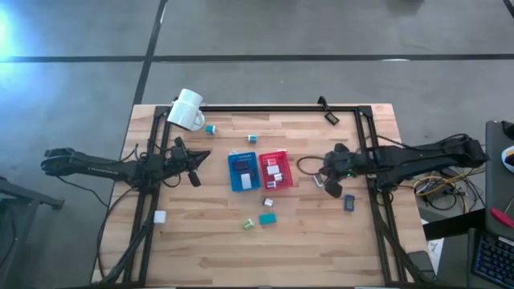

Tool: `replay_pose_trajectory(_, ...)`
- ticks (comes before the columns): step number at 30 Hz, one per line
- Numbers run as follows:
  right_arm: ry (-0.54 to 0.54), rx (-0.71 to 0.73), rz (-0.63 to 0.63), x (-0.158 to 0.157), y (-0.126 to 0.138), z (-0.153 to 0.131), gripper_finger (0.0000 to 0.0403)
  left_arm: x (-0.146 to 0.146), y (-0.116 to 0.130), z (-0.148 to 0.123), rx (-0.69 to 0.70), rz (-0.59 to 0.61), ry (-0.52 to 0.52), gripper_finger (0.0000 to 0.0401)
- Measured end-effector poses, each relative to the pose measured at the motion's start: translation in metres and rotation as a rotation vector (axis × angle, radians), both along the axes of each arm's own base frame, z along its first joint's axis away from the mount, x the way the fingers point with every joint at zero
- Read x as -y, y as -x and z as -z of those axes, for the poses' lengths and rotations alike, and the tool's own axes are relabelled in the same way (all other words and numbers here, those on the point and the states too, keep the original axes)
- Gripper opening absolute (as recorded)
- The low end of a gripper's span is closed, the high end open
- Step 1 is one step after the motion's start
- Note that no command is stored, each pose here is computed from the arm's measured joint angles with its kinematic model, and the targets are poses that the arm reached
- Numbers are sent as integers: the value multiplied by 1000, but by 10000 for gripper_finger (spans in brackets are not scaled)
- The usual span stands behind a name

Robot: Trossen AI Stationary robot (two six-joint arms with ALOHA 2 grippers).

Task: Pick & Place Office items
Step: Put the white digital clock into the blue bin

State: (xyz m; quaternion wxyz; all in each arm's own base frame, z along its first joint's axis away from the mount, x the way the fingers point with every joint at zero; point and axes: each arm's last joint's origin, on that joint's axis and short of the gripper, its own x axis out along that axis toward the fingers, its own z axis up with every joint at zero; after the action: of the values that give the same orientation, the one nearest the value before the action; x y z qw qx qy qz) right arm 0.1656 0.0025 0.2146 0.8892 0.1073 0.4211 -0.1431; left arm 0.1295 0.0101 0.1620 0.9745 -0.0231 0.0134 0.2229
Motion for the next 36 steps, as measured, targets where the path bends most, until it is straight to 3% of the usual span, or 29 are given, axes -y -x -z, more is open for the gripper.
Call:
replay_pose_trajectory(7, -26, -291, 62, 2, -22, 11, 129, 0, 0, 0, -1, 0, 0, 10)
replay_pose_trajectory(18, -99, -485, 155, 23, -48, 29, 269, 0, 0, 1, -9, 1, -6, 10)
replay_pose_trajectory(26, -226, -537, 214, 35, -51, 44, 313, 0, 0, 1, -37, 2, -62, 10)
replay_pose_trajectory(36, -268, -571, 223, 35, -60, 61, 315, 0, 0, 0, -52, 2, -96, 10)
